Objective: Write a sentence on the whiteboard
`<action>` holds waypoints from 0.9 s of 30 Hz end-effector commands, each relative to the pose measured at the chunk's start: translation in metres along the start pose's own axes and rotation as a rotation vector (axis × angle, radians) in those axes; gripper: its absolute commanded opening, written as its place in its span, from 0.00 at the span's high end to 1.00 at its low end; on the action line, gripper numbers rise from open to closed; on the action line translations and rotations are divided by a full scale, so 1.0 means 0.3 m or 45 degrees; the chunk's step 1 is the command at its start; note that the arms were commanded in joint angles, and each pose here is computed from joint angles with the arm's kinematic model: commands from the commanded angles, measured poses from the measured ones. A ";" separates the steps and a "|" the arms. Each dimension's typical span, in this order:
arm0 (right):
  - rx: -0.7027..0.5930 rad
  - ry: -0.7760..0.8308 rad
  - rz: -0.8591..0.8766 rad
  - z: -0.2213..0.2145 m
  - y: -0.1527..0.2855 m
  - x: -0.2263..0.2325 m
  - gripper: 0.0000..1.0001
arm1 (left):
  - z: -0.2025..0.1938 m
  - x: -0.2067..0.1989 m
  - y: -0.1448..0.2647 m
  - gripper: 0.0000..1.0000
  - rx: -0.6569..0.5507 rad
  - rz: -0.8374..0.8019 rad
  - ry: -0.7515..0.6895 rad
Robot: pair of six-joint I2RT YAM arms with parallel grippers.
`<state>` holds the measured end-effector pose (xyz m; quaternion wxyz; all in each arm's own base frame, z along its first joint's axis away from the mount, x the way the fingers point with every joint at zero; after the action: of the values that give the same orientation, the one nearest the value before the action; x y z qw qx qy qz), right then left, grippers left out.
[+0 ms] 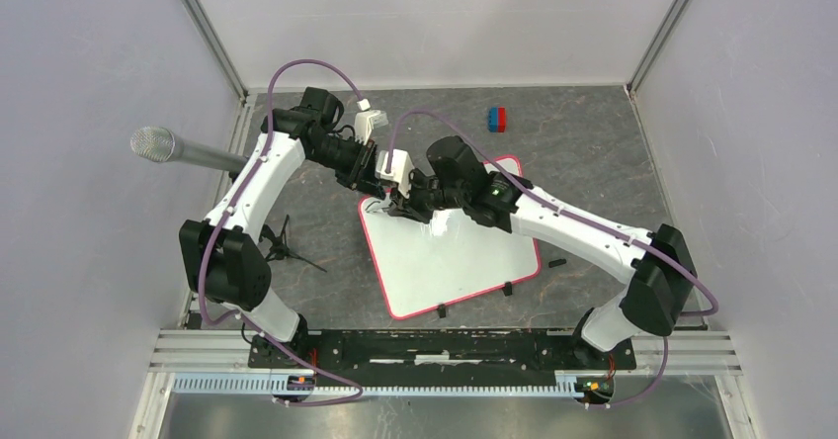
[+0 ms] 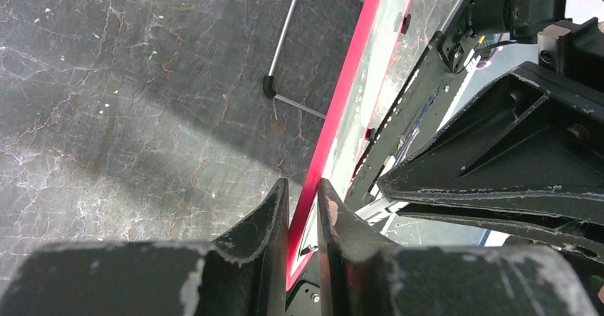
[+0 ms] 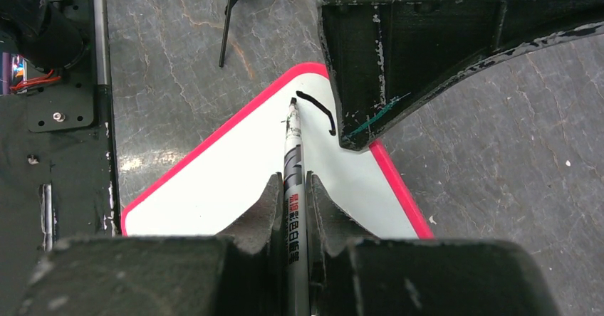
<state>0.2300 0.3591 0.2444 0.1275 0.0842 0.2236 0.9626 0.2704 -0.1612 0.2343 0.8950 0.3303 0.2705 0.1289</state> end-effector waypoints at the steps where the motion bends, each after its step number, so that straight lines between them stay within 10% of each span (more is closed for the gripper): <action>1: -0.046 0.022 -0.042 0.047 0.007 -0.015 1.00 | 0.026 -0.015 0.013 0.98 -0.036 -0.014 -0.038; 27: -0.007 0.025 0.022 -0.040 0.050 0.083 1.00 | 0.020 -0.021 0.016 0.98 -0.036 -0.013 -0.040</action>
<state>0.1903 0.3434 0.2039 0.0970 0.1057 0.2626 0.9542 0.2705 -0.1611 0.2343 0.8951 0.3301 0.2705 0.1289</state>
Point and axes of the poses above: each gripper's point midway between its finger pads, its own y axis back along the fingers, its own x axis along the line the jaws close on, z = x × y, the point moved 4 cm from there along y, back along the fingers, and after that the axes turned 14 degrees about -y, right-handed, at the moved point
